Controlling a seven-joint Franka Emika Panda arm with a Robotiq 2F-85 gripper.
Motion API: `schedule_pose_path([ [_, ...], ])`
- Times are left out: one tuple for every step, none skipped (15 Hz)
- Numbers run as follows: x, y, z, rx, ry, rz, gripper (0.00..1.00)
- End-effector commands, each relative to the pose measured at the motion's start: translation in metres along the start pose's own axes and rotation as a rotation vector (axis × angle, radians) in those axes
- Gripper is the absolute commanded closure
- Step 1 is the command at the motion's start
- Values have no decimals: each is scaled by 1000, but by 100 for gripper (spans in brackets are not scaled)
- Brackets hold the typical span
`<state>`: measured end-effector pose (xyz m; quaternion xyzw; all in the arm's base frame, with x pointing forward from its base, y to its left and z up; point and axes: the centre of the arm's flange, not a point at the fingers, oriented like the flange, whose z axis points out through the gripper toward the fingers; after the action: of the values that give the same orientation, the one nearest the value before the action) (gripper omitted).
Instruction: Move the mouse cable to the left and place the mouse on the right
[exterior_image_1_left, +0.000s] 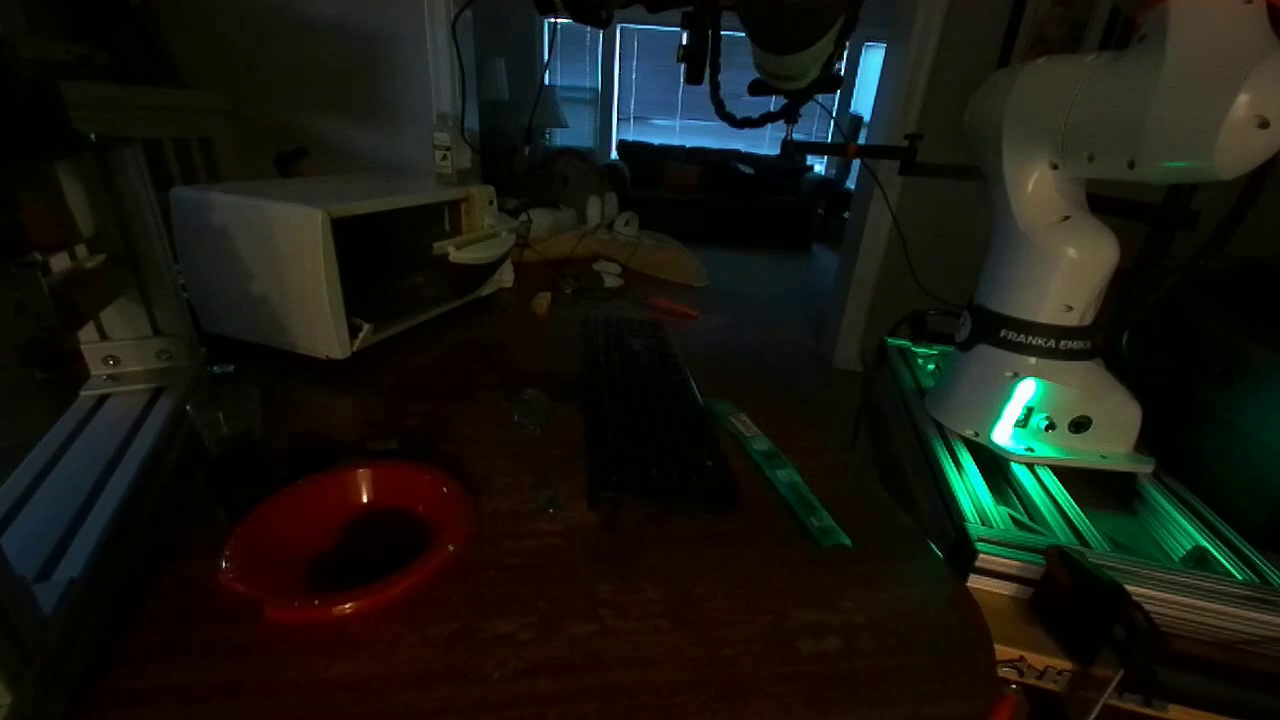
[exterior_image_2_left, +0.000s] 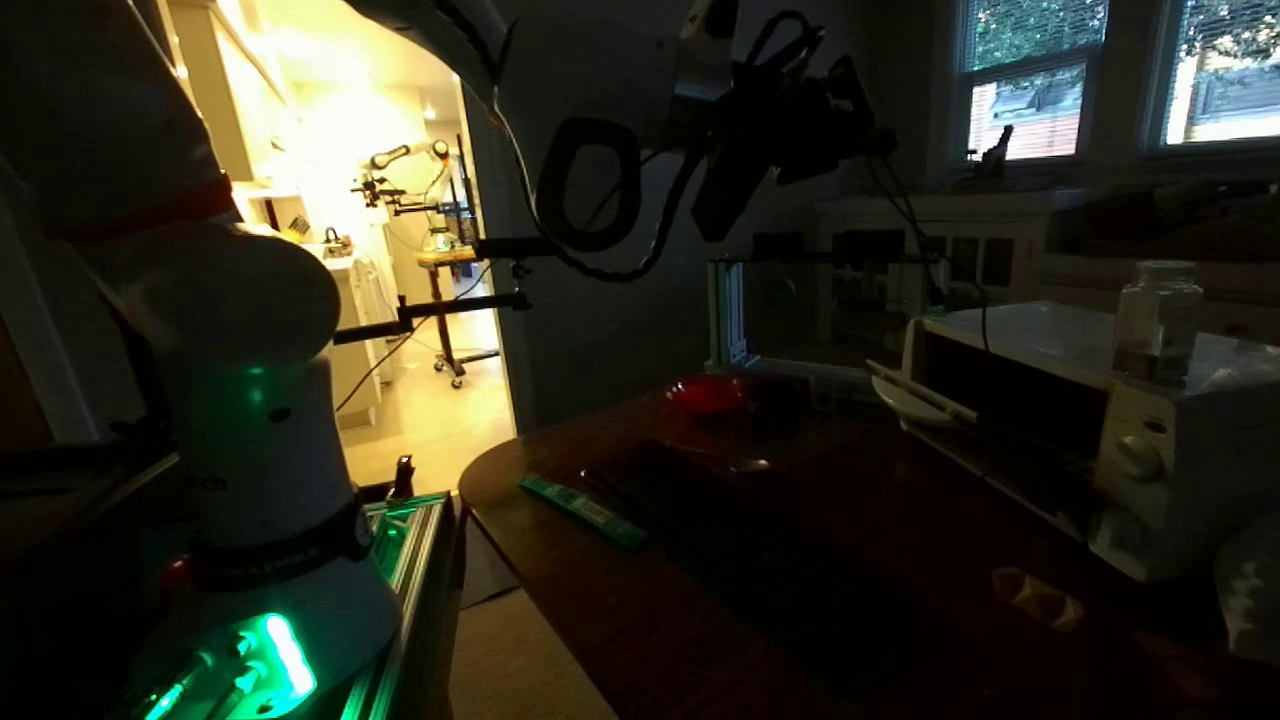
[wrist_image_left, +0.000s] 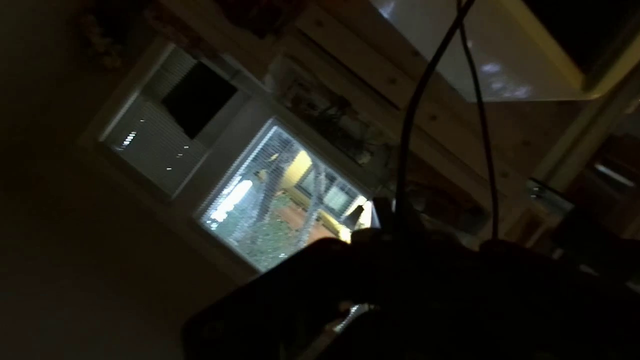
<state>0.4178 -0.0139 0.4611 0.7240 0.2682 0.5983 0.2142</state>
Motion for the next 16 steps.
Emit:
schedule_pose_path([
  [-24,-1,-6,-132,-27,48,99],
  [-26,-1,-9,-162,-30,40,99],
  [-28,-2,-12,-180,-31,49,99],
  [-28,-2,-16,-182,-37,47,99],
  [-30,-2,-17,-188,-50,39,99],
  [-31,-3,-19,-169,-65,36,99],
  [-32,-3,-21,-128,-75,34,99],
  [-32,-6,-23,-76,-88,23,99],
  [-33,-9,-23,7,-108,6,99],
  [-32,-14,-20,59,-112,-1,99],
  [-30,-20,-15,121,-111,5,99],
  [-29,-25,-10,177,-117,-6,99],
  [-26,-30,-4,236,-121,-22,99],
  [-23,-36,0,293,-125,-35,99],
  [-20,-41,1,347,-129,-48,99],
  [-16,-46,0,400,-133,-60,99],
])
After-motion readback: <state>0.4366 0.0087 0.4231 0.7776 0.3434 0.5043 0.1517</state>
